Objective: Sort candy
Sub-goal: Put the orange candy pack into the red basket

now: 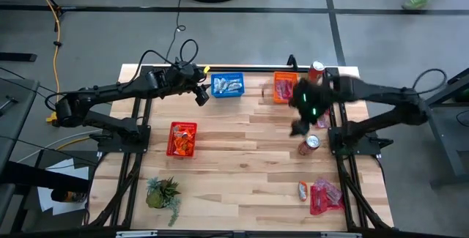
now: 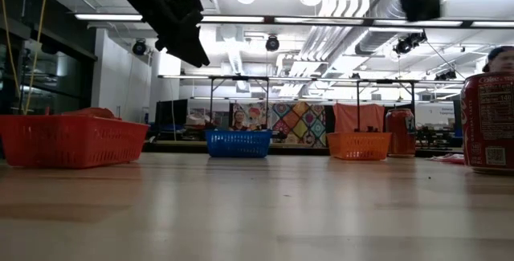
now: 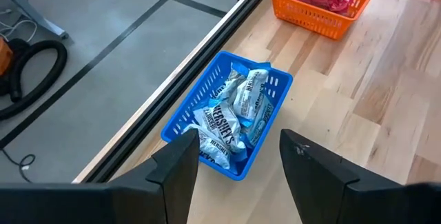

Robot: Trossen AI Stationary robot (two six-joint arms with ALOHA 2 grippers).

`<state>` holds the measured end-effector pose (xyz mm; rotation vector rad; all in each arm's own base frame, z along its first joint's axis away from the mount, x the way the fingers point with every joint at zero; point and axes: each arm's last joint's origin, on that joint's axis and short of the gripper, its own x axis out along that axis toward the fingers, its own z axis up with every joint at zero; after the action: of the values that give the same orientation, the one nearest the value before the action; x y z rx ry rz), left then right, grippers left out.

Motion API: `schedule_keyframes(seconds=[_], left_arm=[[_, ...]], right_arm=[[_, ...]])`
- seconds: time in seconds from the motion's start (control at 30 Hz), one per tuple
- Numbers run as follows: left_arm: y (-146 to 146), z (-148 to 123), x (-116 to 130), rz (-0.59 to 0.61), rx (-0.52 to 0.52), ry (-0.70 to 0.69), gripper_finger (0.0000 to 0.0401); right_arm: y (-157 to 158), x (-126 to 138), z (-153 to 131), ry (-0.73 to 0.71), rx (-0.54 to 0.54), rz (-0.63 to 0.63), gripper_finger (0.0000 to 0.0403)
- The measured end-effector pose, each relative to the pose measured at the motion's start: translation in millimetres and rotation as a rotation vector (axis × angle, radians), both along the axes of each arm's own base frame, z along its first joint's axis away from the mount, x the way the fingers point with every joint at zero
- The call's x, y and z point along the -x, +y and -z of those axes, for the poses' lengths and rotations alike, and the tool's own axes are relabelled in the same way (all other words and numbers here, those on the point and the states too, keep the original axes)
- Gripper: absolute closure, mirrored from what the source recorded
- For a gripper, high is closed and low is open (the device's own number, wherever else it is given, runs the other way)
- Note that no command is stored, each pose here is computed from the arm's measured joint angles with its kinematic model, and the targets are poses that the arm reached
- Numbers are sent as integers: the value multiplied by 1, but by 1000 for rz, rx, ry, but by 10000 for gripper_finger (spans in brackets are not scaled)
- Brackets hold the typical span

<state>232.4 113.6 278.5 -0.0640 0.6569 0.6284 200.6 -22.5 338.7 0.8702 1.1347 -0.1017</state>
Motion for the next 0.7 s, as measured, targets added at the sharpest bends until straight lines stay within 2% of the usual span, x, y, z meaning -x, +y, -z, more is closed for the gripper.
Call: schedule_keyframes(seconds=[0.23, 0.43, 0.57, 0.7], left_arm=[[1, 0, 0, 0, -3, 3, 214], [-1, 0, -1, 109, -30, 36, 214], [-3, 0, -2, 178, 36, -6, 214], [-7, -1, -5, 253, 146, -90, 214]], right_arm=[[100, -3, 14, 274, -62, 210, 132], [174, -12, 53, 561, -106, 386, 132], [214, -25, 90, 699, -128, 380, 132], [237, -36, 127, 756, -84, 396, 132]])
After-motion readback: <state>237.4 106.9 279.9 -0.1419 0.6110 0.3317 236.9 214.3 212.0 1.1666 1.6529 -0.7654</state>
